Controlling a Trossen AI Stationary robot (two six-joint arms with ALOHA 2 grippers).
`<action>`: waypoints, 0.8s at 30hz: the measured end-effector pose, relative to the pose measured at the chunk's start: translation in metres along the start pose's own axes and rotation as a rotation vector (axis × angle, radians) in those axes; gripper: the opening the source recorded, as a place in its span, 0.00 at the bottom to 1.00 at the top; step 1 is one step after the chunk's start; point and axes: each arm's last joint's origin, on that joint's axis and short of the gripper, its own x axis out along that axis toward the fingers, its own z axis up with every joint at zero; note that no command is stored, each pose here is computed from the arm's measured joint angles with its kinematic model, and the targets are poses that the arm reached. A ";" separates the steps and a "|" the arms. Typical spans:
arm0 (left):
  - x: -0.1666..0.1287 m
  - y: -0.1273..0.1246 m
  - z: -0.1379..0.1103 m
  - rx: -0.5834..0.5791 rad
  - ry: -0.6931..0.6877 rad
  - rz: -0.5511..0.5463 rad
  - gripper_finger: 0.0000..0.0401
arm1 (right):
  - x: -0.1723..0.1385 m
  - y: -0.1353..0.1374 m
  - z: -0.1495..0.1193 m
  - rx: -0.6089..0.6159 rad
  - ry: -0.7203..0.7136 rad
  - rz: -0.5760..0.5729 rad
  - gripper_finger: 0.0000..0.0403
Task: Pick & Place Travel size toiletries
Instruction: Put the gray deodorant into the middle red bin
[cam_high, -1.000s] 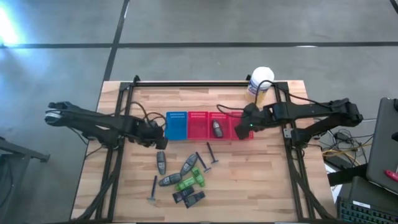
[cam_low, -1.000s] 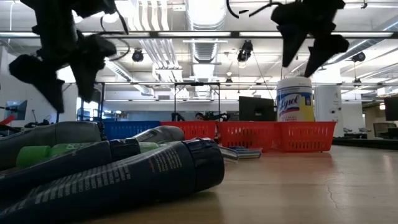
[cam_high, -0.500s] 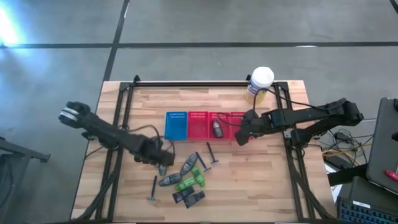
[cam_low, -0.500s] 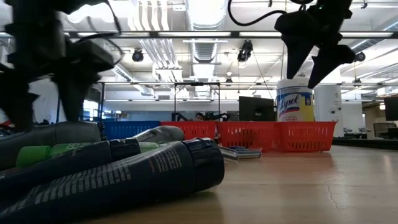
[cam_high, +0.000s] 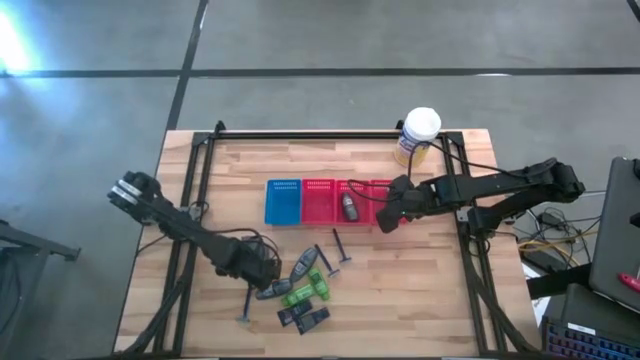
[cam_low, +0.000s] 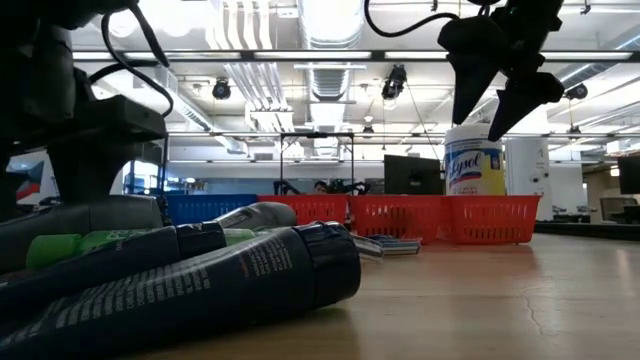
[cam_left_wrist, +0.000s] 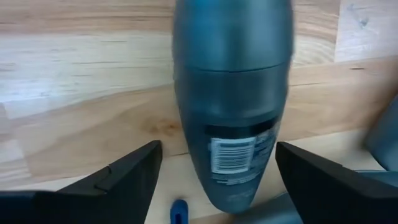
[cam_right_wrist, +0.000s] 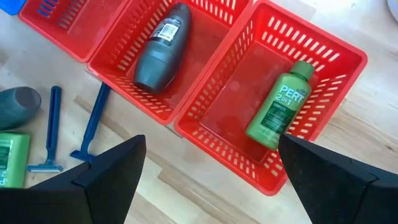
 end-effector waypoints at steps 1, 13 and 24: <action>0.000 0.000 0.000 0.001 -0.006 0.003 0.77 | 0.000 0.000 0.000 0.000 0.000 0.000 0.90; 0.001 0.001 0.003 0.209 -0.053 -0.006 0.42 | -0.001 0.010 0.000 -0.025 0.065 0.139 0.90; -0.032 -0.015 0.004 0.623 -0.363 -0.161 0.42 | -0.007 0.035 0.011 0.082 0.064 0.460 0.90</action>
